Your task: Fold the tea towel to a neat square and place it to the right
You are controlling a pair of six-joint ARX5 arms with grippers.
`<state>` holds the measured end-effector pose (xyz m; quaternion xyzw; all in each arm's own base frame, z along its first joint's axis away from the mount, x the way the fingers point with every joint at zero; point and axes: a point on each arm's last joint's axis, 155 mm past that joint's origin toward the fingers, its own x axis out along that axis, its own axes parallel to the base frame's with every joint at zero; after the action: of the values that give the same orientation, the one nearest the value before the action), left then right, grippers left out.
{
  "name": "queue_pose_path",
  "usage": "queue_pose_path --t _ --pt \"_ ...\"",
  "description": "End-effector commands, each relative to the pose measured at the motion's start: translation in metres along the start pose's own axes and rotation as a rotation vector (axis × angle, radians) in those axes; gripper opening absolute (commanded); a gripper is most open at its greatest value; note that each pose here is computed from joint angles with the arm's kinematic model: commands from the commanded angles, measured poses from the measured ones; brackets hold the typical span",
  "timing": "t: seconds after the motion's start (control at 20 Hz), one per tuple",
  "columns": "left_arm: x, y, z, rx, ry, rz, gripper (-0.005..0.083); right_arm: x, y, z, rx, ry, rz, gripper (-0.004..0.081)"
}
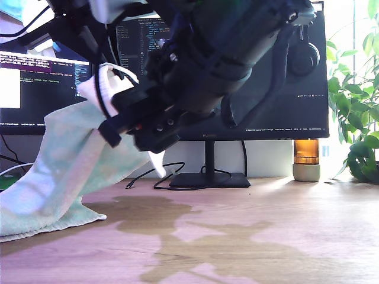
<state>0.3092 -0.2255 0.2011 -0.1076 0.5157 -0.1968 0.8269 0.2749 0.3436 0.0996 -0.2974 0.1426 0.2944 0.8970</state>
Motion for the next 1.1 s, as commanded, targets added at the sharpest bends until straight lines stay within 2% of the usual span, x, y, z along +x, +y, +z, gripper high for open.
queue_pose_path --t 0.0,0.2,0.45,0.7,0.8,0.95,1.05 --pt "0.000 -0.003 0.002 -0.003 -0.010 -0.013 -0.0019 0.005 0.016 -0.015 -0.043 0.025 0.025 0.0367" --pt "0.000 -0.003 0.002 0.001 -0.010 -0.014 -0.0019 0.006 0.018 -0.011 -0.061 0.003 0.021 0.0316" --pt "-0.001 -0.001 0.003 -0.002 -0.012 -0.010 -0.0019 0.006 0.014 -0.003 -0.104 -0.026 0.006 0.0310" --pt "-0.002 0.006 0.006 -0.014 -0.015 -0.002 -0.0019 0.010 0.003 0.001 -0.116 -0.035 -0.020 0.0263" --pt "-0.002 0.009 0.008 -0.003 -0.018 0.002 -0.0019 0.011 -0.001 0.003 -0.123 -0.037 -0.030 0.0204" --pt "-0.002 0.007 0.007 -0.003 -0.011 -0.013 -0.0019 0.013 -0.007 0.013 -0.135 -0.065 -0.041 0.0016" --pt "-0.002 0.006 0.007 0.003 -0.009 -0.016 -0.0019 0.013 -0.008 0.022 -0.146 -0.087 -0.047 -0.0011"
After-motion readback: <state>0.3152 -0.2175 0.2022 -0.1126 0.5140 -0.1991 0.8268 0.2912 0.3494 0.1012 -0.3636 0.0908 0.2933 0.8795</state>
